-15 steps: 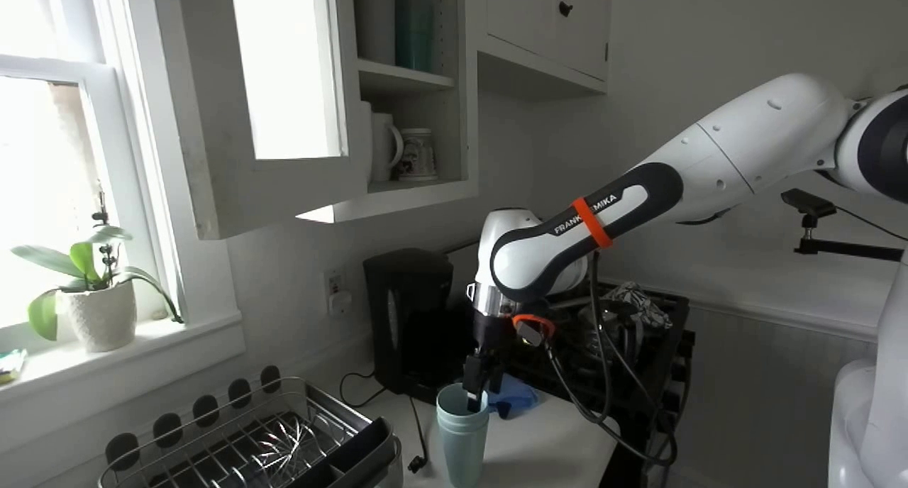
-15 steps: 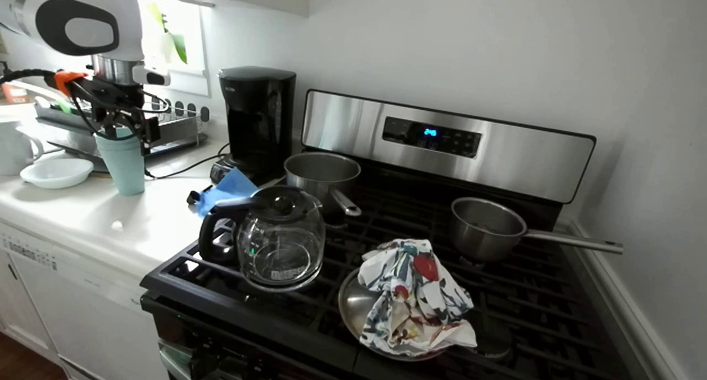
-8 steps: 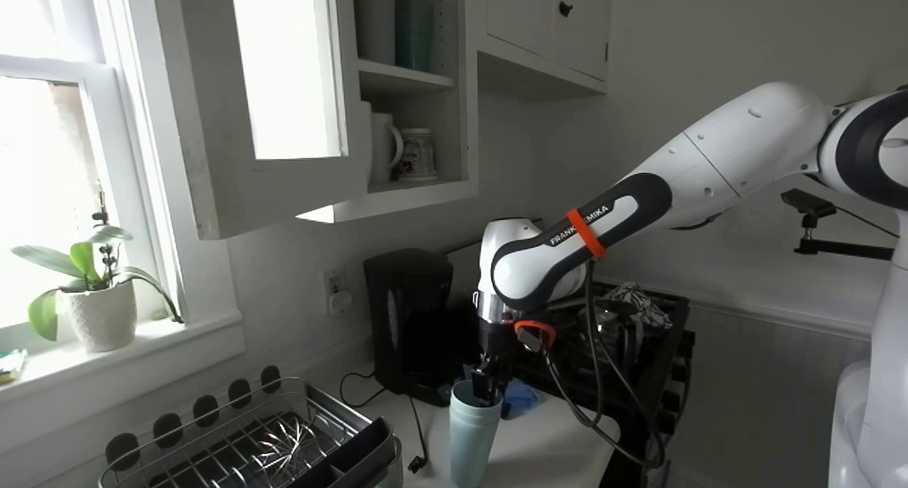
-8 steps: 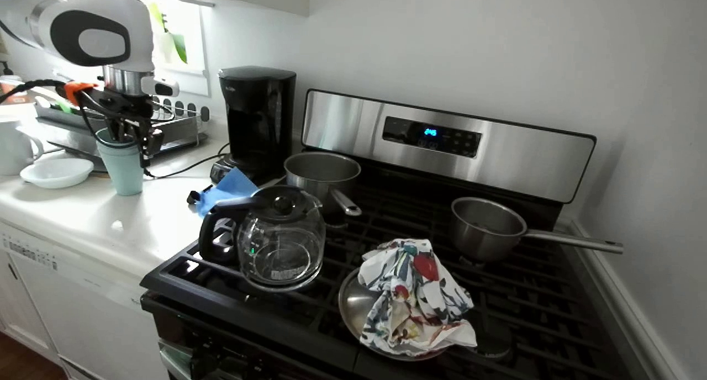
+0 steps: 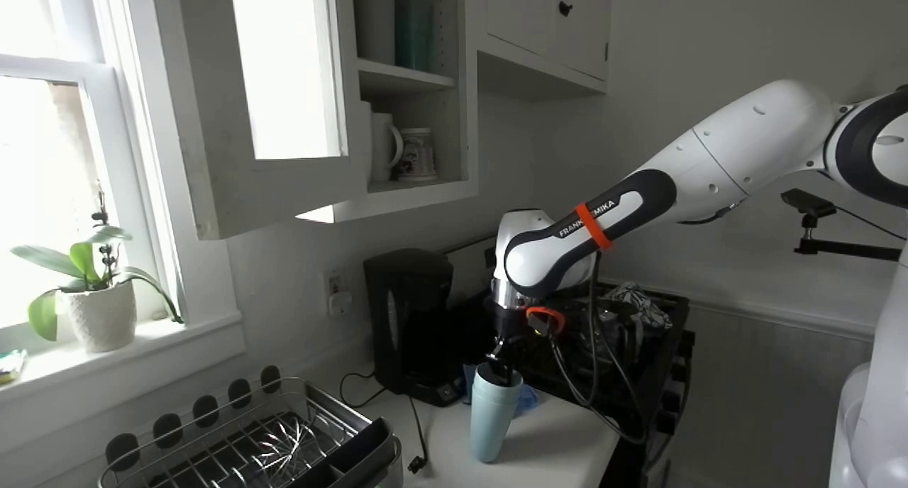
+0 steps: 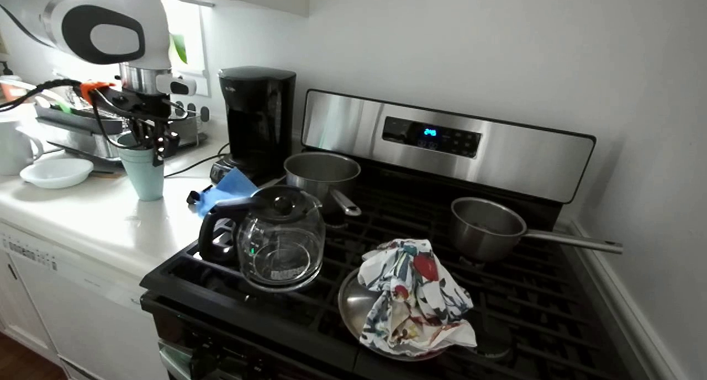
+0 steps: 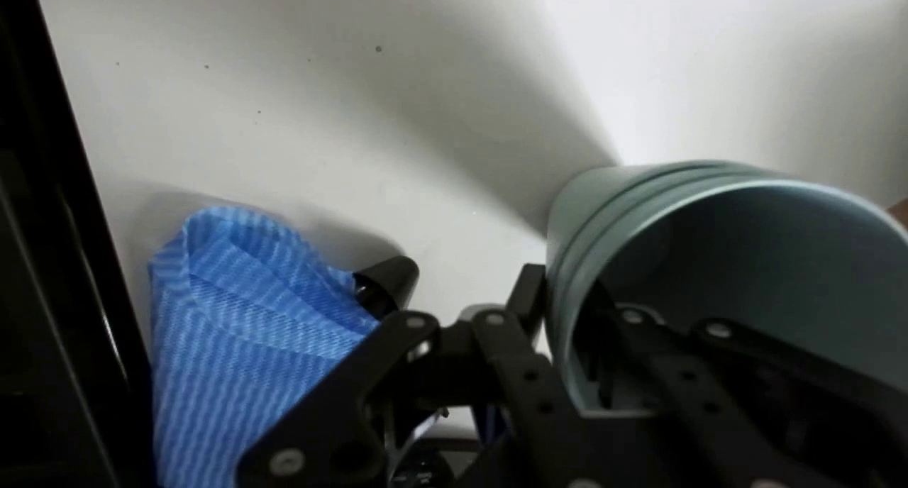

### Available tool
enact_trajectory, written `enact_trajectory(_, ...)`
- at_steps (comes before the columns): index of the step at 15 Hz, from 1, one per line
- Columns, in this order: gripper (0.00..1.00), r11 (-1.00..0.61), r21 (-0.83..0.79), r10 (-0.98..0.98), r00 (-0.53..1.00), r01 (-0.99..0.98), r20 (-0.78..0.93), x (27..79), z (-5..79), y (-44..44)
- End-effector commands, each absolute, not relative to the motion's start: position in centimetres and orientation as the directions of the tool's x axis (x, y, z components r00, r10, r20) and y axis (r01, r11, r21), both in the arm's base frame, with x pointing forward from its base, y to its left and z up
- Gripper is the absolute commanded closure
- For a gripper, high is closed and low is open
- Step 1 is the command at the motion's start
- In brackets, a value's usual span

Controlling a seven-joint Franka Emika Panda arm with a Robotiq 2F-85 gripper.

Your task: Stack all the blue cups together, flip the stacked blue cups and place them upside down on the kitchen counter

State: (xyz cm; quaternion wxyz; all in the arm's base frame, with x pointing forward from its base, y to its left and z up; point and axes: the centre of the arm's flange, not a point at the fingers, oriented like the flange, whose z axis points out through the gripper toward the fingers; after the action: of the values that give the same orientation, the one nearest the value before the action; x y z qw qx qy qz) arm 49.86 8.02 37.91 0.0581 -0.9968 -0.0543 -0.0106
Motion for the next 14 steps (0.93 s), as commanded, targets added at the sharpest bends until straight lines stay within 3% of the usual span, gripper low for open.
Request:
enact_trajectory(1, 0.97, -0.994, -0.082, 0.070, 0.997, 0.073, 0.045, 48.8, 39.1, 6.8)
enact_trajectory(8, 0.97, -0.961, 0.222, 0.189, 0.979, 0.168, 0.077, 47.7, 39.8, 11.1)
enact_trajectory(13, 0.97, -0.915, 0.335, 0.269, 0.959, 0.225, 0.093, 46.6, 38.2, 15.6)
enact_trajectory(14, 0.62, -0.912, 0.341, 0.274, 0.957, 0.227, 0.094, 46.5, 37.9, 16.3)
